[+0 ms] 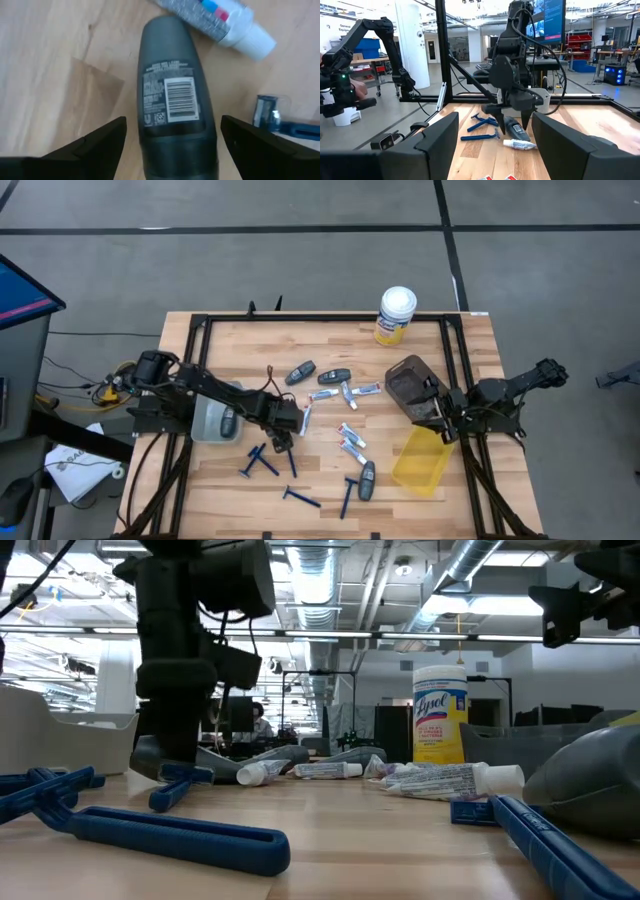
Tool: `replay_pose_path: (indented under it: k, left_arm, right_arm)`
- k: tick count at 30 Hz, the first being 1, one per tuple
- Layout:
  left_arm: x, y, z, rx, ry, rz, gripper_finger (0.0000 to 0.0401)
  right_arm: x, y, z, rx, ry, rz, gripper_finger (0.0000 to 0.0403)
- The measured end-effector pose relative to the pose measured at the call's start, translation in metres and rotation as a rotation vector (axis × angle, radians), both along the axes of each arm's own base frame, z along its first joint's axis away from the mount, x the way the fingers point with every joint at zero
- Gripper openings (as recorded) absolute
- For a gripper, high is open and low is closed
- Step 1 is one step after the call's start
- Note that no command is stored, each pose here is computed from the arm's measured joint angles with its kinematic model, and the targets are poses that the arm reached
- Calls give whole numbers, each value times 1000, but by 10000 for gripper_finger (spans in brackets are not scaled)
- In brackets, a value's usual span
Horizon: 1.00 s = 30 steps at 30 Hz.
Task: Pick & Place Travel size toiletries
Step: Put the gray deodorant into the gray bin
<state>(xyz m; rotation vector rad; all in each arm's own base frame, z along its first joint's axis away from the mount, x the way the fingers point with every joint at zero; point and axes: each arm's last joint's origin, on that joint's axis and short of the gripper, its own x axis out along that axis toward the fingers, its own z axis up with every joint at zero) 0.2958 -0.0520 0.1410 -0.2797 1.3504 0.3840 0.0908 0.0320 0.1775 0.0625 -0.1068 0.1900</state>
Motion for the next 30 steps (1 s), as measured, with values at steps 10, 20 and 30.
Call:
replay_pose_path:
  k: [10, 20, 30]
  left_arm:
    - [1, -1, -5, -28, 22, 44, 200]
    - [-3, 4, 16, -50, -42, 114, 200]
    - [-54, 20, 98, -84, -208, 399, 200]
  right_arm:
    - [0, 0, 0, 0, 0, 0, 244]
    - [0, 0, 0, 0, 0, 0, 244]
    - [0, 0, 0, -1, 3, -1, 244]
